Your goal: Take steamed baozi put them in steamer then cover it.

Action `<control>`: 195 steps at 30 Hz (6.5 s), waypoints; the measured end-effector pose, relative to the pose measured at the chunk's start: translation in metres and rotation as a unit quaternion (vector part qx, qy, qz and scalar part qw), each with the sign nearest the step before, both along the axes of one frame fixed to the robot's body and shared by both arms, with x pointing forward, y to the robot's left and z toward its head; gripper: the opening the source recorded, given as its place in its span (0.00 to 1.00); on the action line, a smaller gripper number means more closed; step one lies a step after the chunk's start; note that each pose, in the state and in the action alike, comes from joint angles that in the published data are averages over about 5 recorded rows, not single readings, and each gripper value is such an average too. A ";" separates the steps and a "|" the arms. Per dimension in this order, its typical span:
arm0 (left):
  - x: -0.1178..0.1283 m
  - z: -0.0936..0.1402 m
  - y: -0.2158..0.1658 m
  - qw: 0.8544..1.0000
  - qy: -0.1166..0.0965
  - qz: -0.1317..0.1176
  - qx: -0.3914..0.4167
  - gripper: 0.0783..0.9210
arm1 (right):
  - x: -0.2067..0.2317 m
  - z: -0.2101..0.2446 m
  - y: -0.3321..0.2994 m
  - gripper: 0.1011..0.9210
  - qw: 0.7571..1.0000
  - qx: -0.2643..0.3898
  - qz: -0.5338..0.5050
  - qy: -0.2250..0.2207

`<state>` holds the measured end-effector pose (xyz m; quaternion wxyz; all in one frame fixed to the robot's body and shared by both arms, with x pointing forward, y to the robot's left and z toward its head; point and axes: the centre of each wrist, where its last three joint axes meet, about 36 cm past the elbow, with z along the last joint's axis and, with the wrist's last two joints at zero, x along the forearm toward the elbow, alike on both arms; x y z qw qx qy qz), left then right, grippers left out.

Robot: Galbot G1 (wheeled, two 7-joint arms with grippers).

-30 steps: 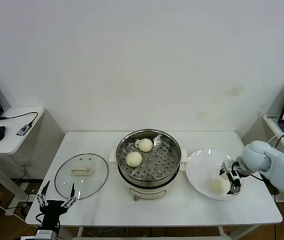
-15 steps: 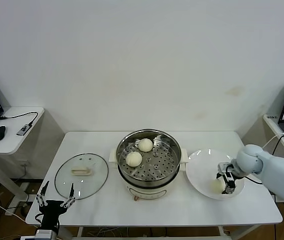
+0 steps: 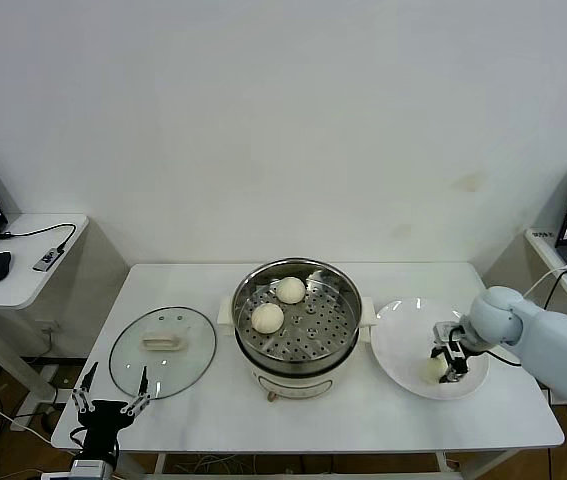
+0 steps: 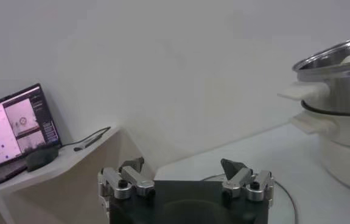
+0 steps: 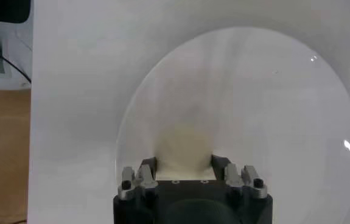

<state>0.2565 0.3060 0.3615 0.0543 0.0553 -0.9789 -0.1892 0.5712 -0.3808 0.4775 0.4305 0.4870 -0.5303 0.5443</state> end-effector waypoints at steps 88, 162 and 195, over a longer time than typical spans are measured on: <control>0.002 0.005 -0.007 0.999 -0.026 0.015 -0.012 0.88 | 0.048 0.140 0.277 0.88 0.805 -0.002 0.589 -0.071; 0.008 -0.002 -0.001 1.000 -0.018 -0.007 -0.001 0.88 | 0.050 -0.031 -0.058 0.83 0.995 -0.024 -0.084 -0.040; 0.010 -0.001 -0.007 1.000 -0.020 -0.015 -0.005 0.88 | 0.061 0.148 0.025 0.62 0.993 0.039 -0.047 -0.102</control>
